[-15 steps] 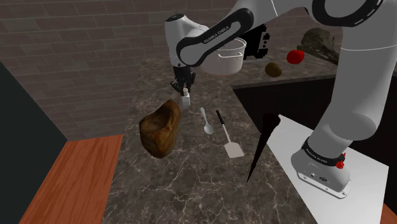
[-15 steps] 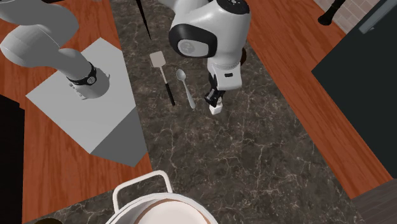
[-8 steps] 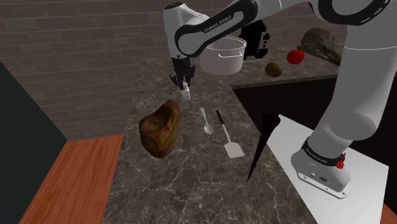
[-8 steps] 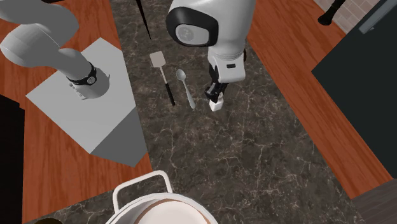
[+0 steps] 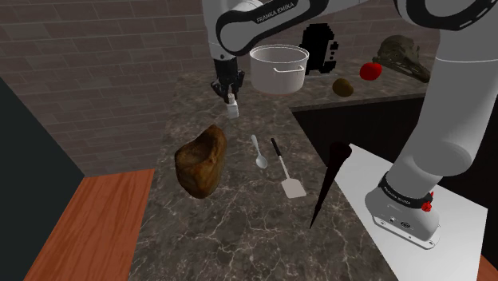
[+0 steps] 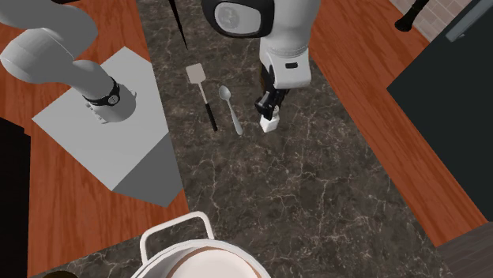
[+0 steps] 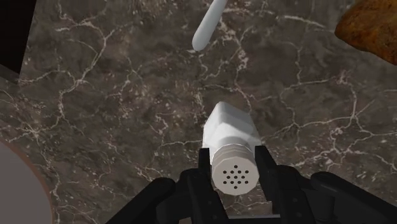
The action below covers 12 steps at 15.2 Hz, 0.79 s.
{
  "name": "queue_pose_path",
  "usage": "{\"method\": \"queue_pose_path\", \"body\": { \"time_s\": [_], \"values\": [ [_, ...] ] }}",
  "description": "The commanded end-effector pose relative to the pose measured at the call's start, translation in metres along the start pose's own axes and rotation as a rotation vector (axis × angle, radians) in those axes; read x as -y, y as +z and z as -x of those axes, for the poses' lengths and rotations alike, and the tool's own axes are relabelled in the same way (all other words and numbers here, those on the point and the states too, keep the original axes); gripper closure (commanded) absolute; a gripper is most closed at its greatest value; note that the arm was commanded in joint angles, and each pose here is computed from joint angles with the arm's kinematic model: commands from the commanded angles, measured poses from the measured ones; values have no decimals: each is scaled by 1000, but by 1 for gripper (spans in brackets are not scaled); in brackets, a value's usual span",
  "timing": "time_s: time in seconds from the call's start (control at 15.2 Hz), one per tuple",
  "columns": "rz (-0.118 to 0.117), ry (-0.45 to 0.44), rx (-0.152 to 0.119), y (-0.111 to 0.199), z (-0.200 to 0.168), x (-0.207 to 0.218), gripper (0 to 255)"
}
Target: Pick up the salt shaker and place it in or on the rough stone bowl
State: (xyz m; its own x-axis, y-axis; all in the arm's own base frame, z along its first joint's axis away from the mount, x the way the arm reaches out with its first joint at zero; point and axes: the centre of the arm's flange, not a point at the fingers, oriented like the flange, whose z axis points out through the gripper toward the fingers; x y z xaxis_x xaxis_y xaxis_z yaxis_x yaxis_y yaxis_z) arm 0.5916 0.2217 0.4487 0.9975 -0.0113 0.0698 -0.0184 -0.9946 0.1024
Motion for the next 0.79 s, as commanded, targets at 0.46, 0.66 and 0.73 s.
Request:
{"method": "queue_pose_path", "body": {
  "time_s": [0.46,0.66,0.73],
  "values": [
    [0,0,0,-47,-4,-6,255],
    [0,0,0,-63,-5,-7,255],
    [0,0,0,-68,-5,-8,255]
  ]
}}
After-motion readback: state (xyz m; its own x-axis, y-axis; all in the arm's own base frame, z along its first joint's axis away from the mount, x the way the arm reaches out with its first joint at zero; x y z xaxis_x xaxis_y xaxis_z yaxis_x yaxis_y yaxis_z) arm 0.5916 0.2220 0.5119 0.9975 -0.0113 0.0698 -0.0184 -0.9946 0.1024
